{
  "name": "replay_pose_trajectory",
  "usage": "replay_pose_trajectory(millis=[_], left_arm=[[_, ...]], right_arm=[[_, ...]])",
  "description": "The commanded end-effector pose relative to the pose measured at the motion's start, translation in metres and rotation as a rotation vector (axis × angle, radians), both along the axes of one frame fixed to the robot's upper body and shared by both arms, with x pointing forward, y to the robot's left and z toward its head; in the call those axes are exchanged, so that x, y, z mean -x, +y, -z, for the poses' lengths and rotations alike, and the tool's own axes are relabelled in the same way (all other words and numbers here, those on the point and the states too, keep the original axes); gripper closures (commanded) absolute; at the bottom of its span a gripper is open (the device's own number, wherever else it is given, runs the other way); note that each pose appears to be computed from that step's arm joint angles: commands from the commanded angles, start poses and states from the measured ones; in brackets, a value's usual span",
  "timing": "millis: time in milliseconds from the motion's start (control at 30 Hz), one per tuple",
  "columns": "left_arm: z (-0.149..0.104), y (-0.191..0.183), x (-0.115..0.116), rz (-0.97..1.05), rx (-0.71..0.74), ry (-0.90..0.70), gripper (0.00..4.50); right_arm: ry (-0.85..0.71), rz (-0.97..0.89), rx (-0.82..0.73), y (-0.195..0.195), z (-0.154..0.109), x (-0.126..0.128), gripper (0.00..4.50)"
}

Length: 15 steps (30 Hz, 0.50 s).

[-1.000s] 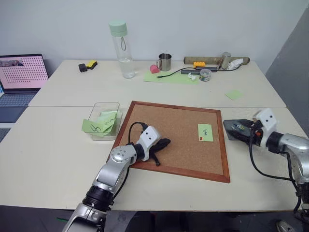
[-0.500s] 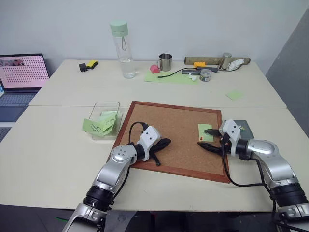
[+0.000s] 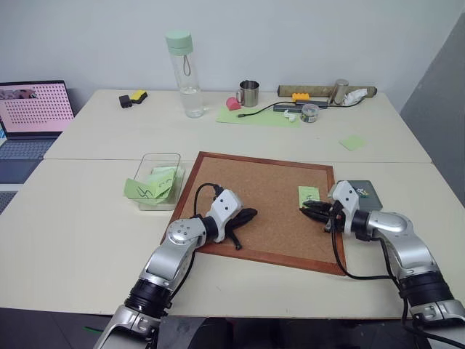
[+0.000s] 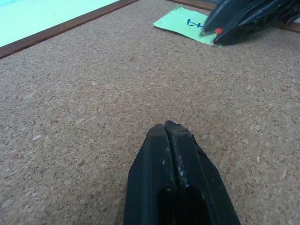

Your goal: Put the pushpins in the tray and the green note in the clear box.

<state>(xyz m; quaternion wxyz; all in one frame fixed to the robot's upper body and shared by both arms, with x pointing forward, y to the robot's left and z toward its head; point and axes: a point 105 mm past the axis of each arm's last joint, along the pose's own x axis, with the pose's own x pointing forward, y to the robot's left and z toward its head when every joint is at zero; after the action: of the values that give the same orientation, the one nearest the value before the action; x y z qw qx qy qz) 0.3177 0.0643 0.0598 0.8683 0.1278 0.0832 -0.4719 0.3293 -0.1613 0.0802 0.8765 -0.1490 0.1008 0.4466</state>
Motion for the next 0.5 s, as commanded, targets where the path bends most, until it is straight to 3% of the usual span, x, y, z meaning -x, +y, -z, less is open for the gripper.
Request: replay_pose_trajectory(millis=[33, 367, 500], left_arm=[[0.033, 0.005, 0.012, 0.003, -0.071, 0.113, 4.50], [0.033, 0.005, 0.011, -0.015, -0.056, 0.126, 4.50], [0.023, 0.003, 0.006, -0.025, -0.009, 0.129, 4.50]], right_arm=[[-0.034, -0.005, 0.003, -0.001, -0.007, -0.001, 4.46], [-0.187, -0.100, 0.007, 0.010, -0.058, 0.006, 4.46], [-0.254, -0.138, 0.079, 0.011, -0.067, 0.010, 4.46]])
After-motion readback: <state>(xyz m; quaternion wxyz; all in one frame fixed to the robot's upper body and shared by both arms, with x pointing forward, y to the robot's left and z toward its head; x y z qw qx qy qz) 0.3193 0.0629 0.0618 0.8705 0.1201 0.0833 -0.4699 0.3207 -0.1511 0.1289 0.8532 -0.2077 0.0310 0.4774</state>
